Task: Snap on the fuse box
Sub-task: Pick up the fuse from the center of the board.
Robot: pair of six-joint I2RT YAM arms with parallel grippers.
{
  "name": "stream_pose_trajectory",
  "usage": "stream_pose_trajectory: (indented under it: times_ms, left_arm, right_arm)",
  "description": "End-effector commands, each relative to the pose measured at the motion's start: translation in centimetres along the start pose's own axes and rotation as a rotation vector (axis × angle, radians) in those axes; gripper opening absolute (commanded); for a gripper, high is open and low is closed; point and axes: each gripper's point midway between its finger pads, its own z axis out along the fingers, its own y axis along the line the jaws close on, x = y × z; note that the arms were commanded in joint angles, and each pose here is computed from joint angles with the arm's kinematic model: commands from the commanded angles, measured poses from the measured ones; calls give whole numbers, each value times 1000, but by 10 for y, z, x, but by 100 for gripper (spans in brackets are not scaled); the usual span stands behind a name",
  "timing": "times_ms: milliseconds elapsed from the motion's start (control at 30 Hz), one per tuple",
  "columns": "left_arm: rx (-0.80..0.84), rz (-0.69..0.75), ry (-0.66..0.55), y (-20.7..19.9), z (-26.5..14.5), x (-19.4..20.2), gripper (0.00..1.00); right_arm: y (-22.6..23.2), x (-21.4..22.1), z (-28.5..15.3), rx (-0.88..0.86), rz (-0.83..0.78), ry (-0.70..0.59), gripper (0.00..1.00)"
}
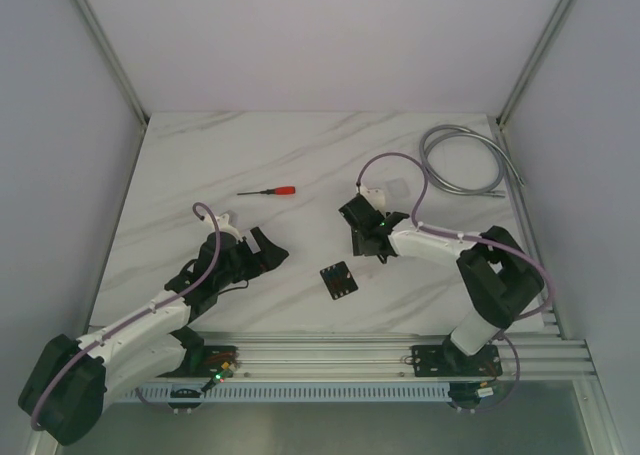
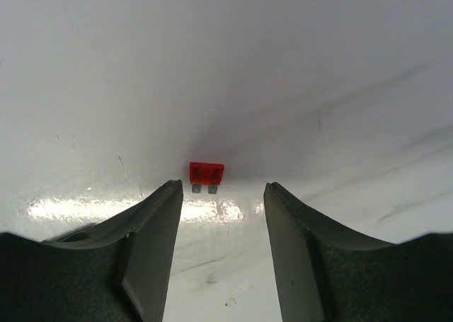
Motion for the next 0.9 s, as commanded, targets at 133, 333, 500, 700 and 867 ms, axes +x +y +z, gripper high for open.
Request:
stream_pose_trajectory:
  times_ms: [133,333,500,700,867]
  left_arm:
    - [-5,-5,7,2,-1,2,100]
    - [-4,-5,8,2,-1,2,100]
    - [-3,-5,10,2,-1,2,100]
    - [-3,-6,14,2,-1,3,100]
    - [4,-10,23,1,-1,5,100]
  right_arm:
    - [18,-13,10,-33,25,-19,49]
    - [20,-11,14,-34,36,-9,43]
    - [20,-7,17,-30,47,5,40]
    - [20,-3,18,-34,61,15,37]
    - [16,4,19,-37,82,32,35]
